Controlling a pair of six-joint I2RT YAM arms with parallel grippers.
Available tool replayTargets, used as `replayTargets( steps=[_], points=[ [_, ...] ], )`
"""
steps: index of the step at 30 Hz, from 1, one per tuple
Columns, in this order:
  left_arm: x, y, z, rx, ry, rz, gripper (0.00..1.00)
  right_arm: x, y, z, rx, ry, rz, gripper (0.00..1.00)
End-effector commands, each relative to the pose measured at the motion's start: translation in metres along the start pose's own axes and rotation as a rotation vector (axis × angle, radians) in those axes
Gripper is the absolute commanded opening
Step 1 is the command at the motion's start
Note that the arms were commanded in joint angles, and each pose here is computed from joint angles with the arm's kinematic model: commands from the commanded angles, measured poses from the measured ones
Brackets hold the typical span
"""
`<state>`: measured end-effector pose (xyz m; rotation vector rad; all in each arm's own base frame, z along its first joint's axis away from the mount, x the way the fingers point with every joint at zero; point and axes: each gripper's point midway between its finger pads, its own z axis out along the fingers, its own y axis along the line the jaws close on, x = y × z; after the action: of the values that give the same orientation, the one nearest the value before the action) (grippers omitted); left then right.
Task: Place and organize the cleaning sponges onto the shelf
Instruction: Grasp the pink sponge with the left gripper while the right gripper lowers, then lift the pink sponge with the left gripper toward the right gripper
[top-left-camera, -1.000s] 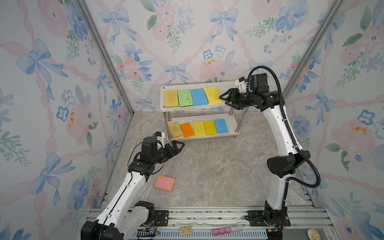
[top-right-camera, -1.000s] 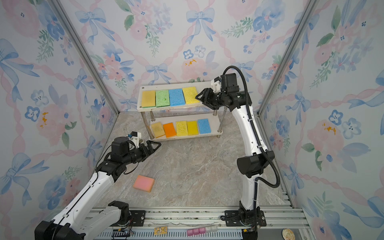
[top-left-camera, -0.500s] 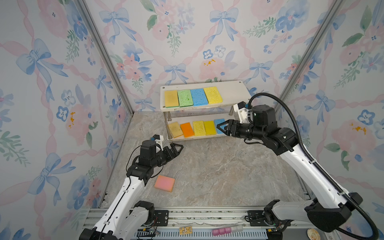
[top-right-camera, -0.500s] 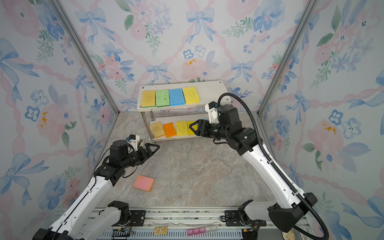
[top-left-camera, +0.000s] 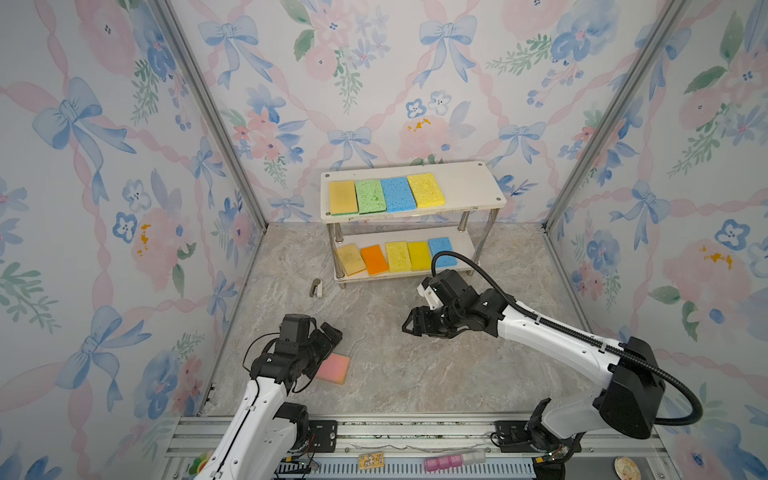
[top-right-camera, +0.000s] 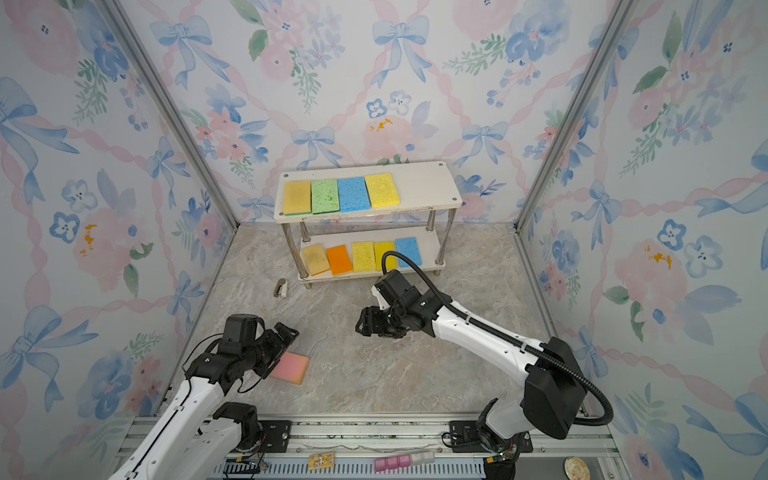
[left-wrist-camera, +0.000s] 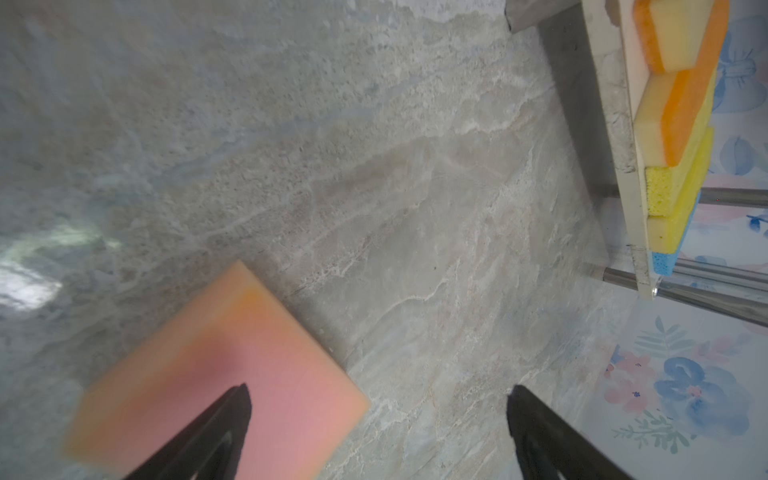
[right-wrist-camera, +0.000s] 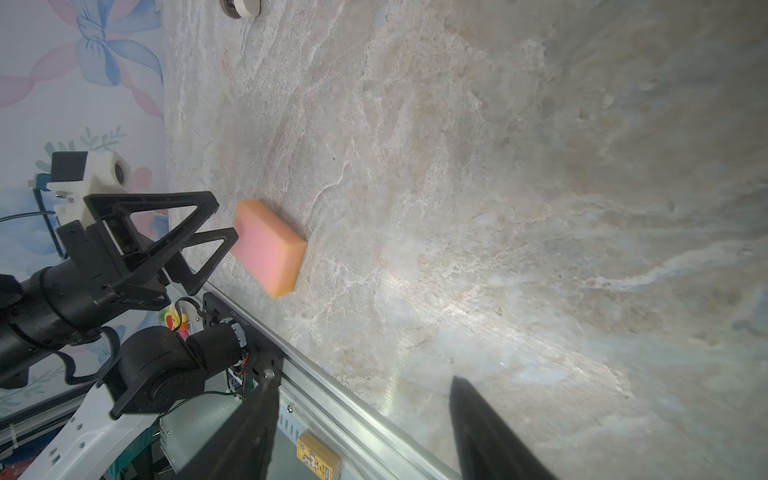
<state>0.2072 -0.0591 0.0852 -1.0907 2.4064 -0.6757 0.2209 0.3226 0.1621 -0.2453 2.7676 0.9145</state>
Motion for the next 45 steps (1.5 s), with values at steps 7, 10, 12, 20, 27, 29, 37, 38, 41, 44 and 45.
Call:
replayTargets(
  steps=[7,10,12,20,27,29,37,38,41,44,45],
  points=[
    [-0.009,0.029,-0.022,-0.188,-0.062,-0.035,0.98,-0.005,0.028,0.029,-0.062,0.062,-0.022,0.70],
    [-0.002,0.039,-0.023,-0.207,-0.044,-0.068,0.98,-0.004,0.028,0.040,-0.052,0.102,-0.023,0.70],
    [0.006,0.045,-0.020,-0.201,-0.028,-0.122,0.98,-0.004,0.031,0.044,-0.059,0.111,-0.027,0.70],
    [0.036,0.074,0.005,-0.189,0.055,-0.260,0.98,-0.007,0.035,0.052,-0.081,0.115,-0.022,0.71],
    [0.041,0.062,0.029,-0.073,0.095,-0.307,0.98,-0.005,0.034,0.047,-0.080,0.110,-0.028,0.71],
    [0.038,0.061,0.029,-0.073,0.086,-0.291,0.98,-0.005,0.032,0.046,-0.077,0.109,-0.026,0.71],
    [0.041,0.070,0.036,-0.109,0.101,-0.269,0.72,-0.009,0.031,0.041,-0.071,0.097,-0.027,0.71],
    [0.042,0.071,0.037,-0.113,0.104,-0.270,0.61,-0.010,0.031,0.041,-0.072,0.094,-0.027,0.71],
    [0.045,0.072,0.040,-0.102,0.113,-0.268,0.39,-0.013,0.032,0.040,-0.071,0.088,-0.025,0.71],
    [0.047,0.070,0.043,-0.076,0.129,-0.265,0.16,-0.015,0.034,0.039,-0.072,0.087,-0.027,0.71],
    [0.048,0.069,0.044,-0.069,0.134,-0.261,0.15,-0.016,0.035,0.040,-0.075,0.090,-0.026,0.71]
  ],
)
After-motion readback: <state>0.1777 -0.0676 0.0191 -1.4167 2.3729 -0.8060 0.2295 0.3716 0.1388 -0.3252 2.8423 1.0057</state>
